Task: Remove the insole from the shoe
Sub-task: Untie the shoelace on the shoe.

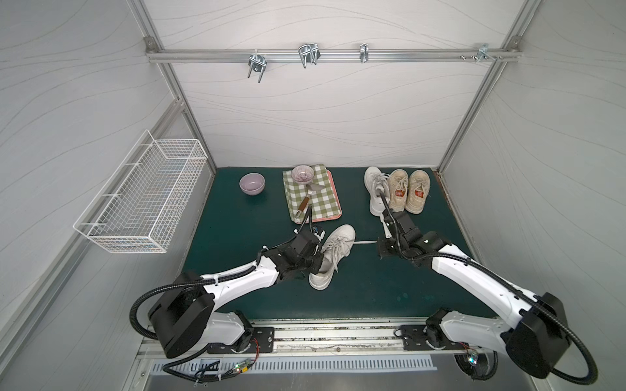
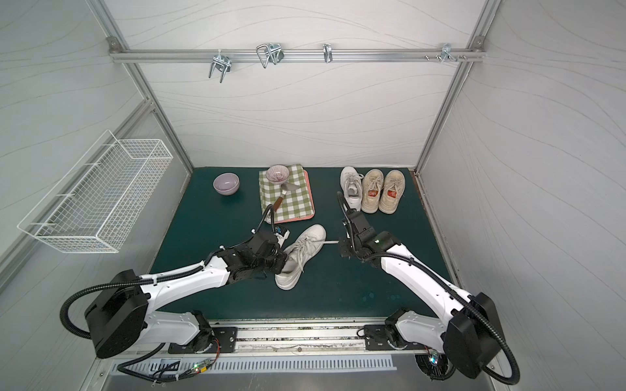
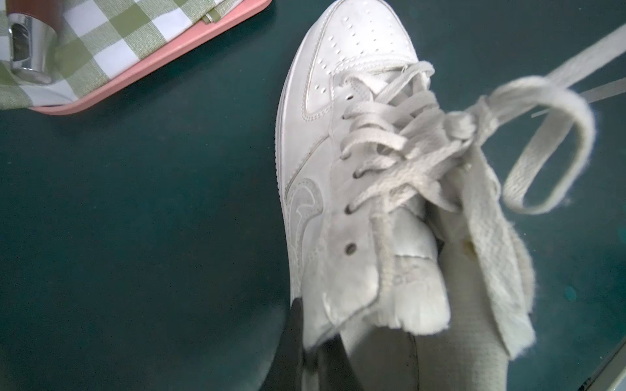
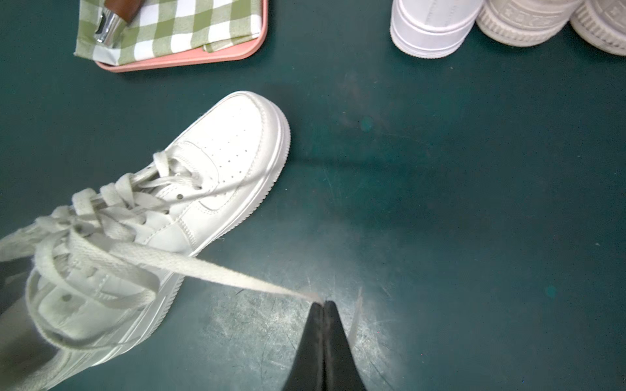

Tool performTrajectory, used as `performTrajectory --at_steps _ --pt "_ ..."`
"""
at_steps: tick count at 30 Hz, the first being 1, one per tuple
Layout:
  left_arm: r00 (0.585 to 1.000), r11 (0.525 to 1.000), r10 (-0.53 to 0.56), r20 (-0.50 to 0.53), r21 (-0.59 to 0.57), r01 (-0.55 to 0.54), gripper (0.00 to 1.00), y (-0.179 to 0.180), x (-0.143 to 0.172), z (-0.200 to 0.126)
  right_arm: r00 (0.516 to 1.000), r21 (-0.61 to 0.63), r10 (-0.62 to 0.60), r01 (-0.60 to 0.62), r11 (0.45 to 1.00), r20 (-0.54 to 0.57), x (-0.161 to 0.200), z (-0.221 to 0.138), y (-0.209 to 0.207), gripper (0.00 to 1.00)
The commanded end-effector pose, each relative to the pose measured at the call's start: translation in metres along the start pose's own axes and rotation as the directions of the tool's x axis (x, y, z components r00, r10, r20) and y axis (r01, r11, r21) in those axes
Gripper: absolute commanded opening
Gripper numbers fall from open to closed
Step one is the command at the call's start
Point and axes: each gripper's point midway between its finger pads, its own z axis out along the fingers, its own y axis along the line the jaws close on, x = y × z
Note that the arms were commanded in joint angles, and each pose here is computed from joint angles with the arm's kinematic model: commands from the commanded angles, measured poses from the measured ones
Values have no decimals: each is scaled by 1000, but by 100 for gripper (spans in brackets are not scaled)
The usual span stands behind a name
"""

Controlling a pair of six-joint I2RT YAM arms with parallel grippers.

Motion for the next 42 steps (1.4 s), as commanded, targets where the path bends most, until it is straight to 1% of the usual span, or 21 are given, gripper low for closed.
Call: performTrajectory --at_steps 1,6,10,15,17,18,19,21,23,26,29,32,36,37,39,41,42 --pt "994 1000 -19 110 -16 21 0 4 -28 -8 998 49 51 -50 998 -28 9 -3 -21 0" --pt "994 999 -22 105 -28 25 0 7 -28 -6 994 57 103 -101 993 -38 7 0 -34 0" --pt "994 999 -20 104 -27 23 0 7 -28 -6 993 51 113 -110 993 -45 5 3 -34 0" --pt "994 1000 -19 107 -21 22 0 6 -29 -6 993 -15 104 -105 994 -50 -2 8 -20 0" --pt "994 1000 -19 107 -15 21 0 5 -29 -7 995 -55 83 -86 995 -58 -5 9 -12 0" --pt "994 1000 -21 107 -13 23 0 4 -29 -7 995 -52 78 -82 995 -64 -6 8 -11 4" --pt "994 1000 -22 109 -14 24 0 5 -29 -7 995 -45 72 -75 996 -67 -8 6 -11 14" --pt "993 1000 -24 112 -17 26 0 5 -29 -8 998 -29 41 -42 999 -51 -13 -1 -9 39" --pt "993 999 -28 116 -22 31 0 6 -30 -9 1000 -35 -22 22 999 -18 -18 -11 2 50" --pt "992 999 -35 121 -28 38 0 8 -31 -10 992 -60 -121 122 991 18 -20 -26 27 56" --pt "991 998 -41 129 -38 47 0 10 -32 -12 980 -129 -193 196 972 35 -14 -37 61 57" --pt "990 998 -45 131 -46 51 0 11 -32 -13 970 -213 -237 243 946 53 -6 -43 101 56" --pt "990 998 -52 132 -37 57 0 9 -33 -15 957 -273 -288 288 918 41 3 -37 144 55" --pt "990 998 -53 131 -26 56 4 7 -33 -15 955 -275 -294 292 916 36 3 -34 149 55" --pt "990 998 -58 132 -2 59 19 4 -34 -17 952 -277 -305 300 913 25 4 -28 158 55" --pt "989 998 -63 134 32 59 26 -2 -33 -19 952 -271 -307 299 915 13 4 -22 162 54" --pt "989 997 -63 135 50 56 27 -5 -33 -20 952 -269 -307 297 916 6 4 -19 164 54"
